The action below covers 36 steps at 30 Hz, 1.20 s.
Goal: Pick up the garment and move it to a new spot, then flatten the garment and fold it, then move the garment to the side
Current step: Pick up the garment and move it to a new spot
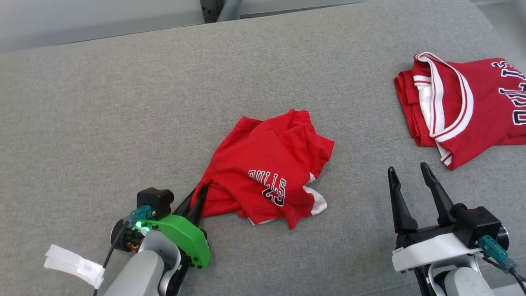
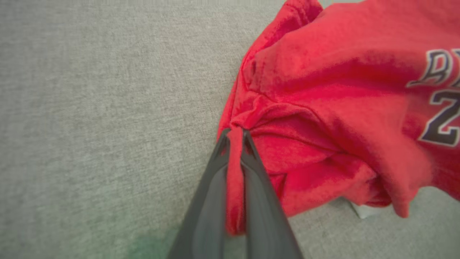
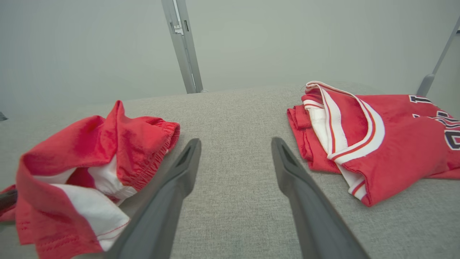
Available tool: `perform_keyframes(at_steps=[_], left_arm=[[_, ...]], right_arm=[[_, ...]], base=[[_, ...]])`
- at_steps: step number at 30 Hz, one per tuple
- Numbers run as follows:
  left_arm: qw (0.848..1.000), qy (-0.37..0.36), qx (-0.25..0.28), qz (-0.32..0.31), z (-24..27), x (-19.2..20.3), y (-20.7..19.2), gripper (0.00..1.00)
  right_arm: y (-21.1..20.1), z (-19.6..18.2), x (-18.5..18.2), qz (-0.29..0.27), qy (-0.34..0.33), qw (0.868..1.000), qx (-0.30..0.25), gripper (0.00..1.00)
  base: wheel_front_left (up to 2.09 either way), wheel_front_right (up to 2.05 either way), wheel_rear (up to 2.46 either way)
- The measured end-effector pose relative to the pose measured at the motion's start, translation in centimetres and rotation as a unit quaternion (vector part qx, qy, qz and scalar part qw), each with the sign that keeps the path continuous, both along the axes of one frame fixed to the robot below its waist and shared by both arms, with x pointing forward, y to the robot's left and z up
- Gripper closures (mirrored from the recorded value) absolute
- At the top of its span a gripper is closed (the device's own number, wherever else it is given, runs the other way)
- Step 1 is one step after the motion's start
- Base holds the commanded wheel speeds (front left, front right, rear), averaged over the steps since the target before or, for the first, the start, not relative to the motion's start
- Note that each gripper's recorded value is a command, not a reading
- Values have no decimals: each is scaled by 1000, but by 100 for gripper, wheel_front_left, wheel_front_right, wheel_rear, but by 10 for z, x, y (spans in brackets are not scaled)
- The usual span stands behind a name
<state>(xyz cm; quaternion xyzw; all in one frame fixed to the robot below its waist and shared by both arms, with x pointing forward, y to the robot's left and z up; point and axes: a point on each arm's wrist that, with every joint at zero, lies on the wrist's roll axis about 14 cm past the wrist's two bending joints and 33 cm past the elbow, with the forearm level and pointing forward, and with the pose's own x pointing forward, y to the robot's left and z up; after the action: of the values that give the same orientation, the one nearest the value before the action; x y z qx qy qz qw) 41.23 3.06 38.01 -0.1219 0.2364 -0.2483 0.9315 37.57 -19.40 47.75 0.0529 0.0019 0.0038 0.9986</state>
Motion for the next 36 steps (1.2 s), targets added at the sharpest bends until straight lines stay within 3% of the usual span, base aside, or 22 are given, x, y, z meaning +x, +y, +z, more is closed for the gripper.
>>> perform_keyframes(at_steps=[1,2,3,4,5,6,11,16,23,36], left_arm=[[1000,-4,0,8,1,1,4,86],[1000,-7,0,15,1,2,7,86],[1000,-10,-1,21,2,3,9,72],[999,-15,-4,27,4,3,11,55],[999,-19,-8,34,6,4,13,18],[999,-24,-12,37,8,3,13,0],[997,-57,-24,55,25,3,19,0],[988,-93,-34,119,47,-3,45,0],[957,-194,-12,214,104,-31,88,0],[952,-153,67,255,64,-98,142,0]], right_arm=[[2,1,0,3,-2,1000,0,0],[3,2,1,5,-3,1000,0,0],[5,3,2,8,-5,1000,0,0],[6,4,2,10,-7,1000,-2,0],[7,5,2,12,-9,1000,-2,0],[9,6,2,14,-10,1000,-3,0],[14,11,-3,23,-17,1000,-7,0],[9,17,-15,15,-24,1000,-8,0],[3,21,-34,5,-29,1000,-10,0],[3,29,-45,15,-42,999,-26,0]], base=[[0,0,0],[0,0,0],[0,0,0],[0,0,0],[0,0,0],[0,0,0],[0,0,0],[0,0,0],[0,0,0],[0,0,0]])
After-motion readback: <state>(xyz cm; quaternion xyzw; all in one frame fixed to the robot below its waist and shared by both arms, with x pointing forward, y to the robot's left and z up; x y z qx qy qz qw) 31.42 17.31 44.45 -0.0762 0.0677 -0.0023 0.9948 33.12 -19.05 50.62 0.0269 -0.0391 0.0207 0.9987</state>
